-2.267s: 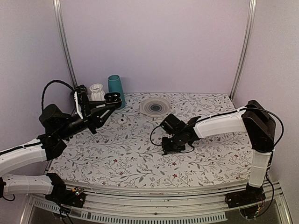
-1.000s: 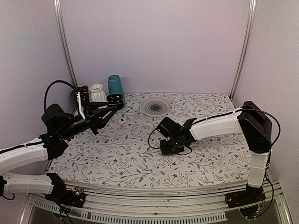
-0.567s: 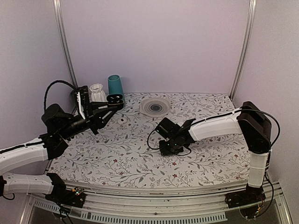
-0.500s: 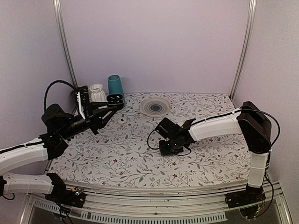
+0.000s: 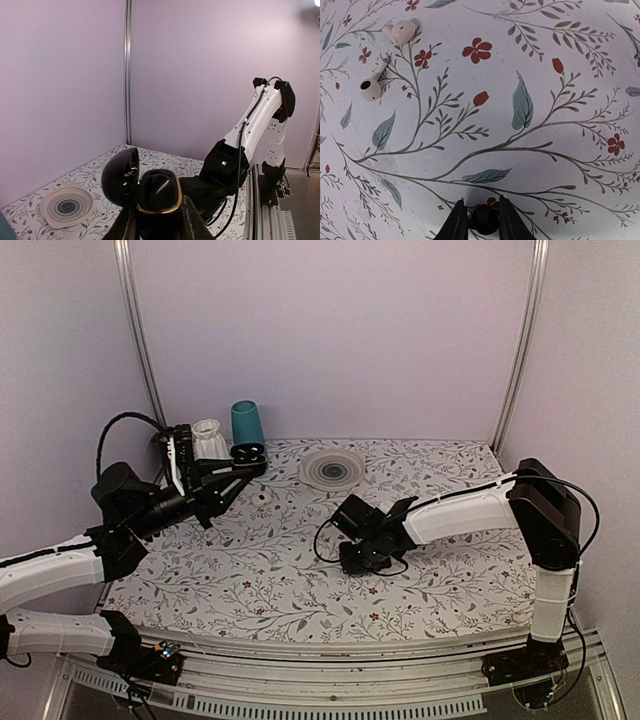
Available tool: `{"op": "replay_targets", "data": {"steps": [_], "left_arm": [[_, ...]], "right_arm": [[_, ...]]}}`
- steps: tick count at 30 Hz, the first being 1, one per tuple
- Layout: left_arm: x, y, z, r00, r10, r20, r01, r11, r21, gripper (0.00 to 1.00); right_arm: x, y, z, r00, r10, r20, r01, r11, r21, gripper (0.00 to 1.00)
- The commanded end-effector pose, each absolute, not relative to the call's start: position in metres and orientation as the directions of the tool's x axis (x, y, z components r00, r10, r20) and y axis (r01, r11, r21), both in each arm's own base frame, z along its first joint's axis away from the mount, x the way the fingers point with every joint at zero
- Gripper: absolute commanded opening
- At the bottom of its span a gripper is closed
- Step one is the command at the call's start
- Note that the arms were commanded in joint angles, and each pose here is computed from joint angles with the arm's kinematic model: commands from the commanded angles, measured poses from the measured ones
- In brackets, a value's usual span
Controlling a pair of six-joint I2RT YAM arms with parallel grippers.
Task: Insert the wireless bluetooth earbuds into the charging case
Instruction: Pick up the right earbud from the center of the board.
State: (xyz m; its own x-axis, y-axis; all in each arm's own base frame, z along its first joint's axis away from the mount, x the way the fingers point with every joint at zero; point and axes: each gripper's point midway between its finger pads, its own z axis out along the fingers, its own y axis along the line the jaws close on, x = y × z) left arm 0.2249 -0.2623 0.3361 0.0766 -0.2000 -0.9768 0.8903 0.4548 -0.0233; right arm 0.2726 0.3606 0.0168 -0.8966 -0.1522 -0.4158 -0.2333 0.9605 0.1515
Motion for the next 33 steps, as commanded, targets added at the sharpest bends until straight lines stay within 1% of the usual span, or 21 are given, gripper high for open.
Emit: {"op": "replay_targets", "data": {"steps": [1,6,12,17,20,21,25,33], "left_arm": [[0.228,-0.259,0.349,0.098,-0.222,-0.970,0.886,0.463,-0.017,0.00],[0.228,-0.260,0.348,0.098,-0.220,-0.971,0.886,0.464,-0.016,0.00],[0.228,-0.260,0.349,0.098,-0.221,-0.970,0.887,0.461,-0.015,0.00],[0.229,-0.261,0.348,0.095,-0.220,-0.971,0.887,0.462,-0.018,0.00],[0.229,-0.262,0.347,0.092,-0.219,-0.971,0.887,0.461,-0.020,0.00],[0.229,-0.262,0.348,0.093,-0.220,-0.971,0.888,0.460,-0.020,0.00],[0.232,-0.264,0.343,0.077,-0.217,-0.973,0.888,0.459,-0.033,0.00],[0.239,-0.269,0.332,0.027,-0.220,-0.975,0.888,0.454,-0.078,0.00]], "right_arm": [[0.264,0.348,0.005,-0.906,-0.177,-0.384,-0.225,0.971,0.082,0.24],[0.264,0.344,0.009,-0.906,-0.169,-0.388,-0.214,0.974,0.077,0.27],[0.261,0.349,0.007,-0.909,-0.175,-0.377,-0.222,0.971,0.086,0.26],[0.258,0.352,0.004,-0.912,-0.182,-0.367,-0.229,0.969,0.090,0.21],[0.258,0.354,0.005,-0.912,-0.182,-0.367,-0.232,0.968,0.095,0.20],[0.258,0.354,0.006,-0.912,-0.181,-0.369,-0.231,0.968,0.098,0.16],[0.261,0.355,0.010,-0.908,-0.179,-0.380,-0.231,0.968,0.097,0.10],[0.273,0.351,0.032,-0.870,-0.184,-0.458,-0.239,0.969,0.065,0.07]]}}
